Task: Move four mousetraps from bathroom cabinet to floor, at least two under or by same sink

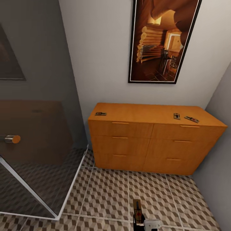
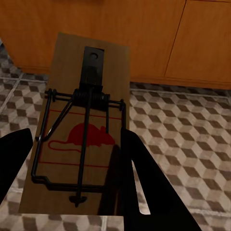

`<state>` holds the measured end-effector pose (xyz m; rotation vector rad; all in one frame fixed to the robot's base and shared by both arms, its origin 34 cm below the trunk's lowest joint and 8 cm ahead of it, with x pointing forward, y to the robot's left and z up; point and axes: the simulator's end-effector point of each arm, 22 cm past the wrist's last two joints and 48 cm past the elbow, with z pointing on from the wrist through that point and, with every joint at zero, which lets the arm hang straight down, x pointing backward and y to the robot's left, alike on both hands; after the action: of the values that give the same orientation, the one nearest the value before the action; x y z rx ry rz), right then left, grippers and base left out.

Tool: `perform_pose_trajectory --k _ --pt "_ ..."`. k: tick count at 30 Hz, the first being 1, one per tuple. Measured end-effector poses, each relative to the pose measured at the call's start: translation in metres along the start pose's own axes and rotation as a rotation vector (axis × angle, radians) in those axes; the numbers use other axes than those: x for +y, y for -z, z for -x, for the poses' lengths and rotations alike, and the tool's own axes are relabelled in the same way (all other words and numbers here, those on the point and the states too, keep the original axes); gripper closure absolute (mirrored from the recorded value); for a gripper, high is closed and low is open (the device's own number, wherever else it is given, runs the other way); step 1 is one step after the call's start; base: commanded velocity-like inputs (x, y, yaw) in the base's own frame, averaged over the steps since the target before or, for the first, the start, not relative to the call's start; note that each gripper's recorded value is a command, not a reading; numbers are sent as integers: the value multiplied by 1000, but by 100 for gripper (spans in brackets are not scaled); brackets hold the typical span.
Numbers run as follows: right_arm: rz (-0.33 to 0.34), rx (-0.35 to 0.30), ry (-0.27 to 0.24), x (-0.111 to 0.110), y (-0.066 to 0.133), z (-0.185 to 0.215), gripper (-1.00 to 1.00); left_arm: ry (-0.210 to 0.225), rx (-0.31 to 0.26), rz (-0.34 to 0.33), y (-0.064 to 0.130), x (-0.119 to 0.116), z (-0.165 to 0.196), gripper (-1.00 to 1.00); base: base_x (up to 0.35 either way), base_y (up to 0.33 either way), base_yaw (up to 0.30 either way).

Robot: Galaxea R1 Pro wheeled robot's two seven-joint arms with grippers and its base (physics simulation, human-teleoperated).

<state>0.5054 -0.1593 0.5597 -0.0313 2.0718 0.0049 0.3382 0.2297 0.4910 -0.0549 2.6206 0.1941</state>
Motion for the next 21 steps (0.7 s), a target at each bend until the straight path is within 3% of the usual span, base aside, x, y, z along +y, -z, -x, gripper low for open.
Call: perform_pose_trajectory --k 5,10,21 --pt "-1 -1 1 -1 0 0 100 -12 45 -2 -2 -2 30 -100 0 0 3" --pt "-2 -1 1 -1 0 0 100 -20 79 -4 7 -2 93 -100 0 0 0" --pt "-4 -1 1 -3 0 0 100 9 -53 -20 32 -7 269 -100 0 0 0"
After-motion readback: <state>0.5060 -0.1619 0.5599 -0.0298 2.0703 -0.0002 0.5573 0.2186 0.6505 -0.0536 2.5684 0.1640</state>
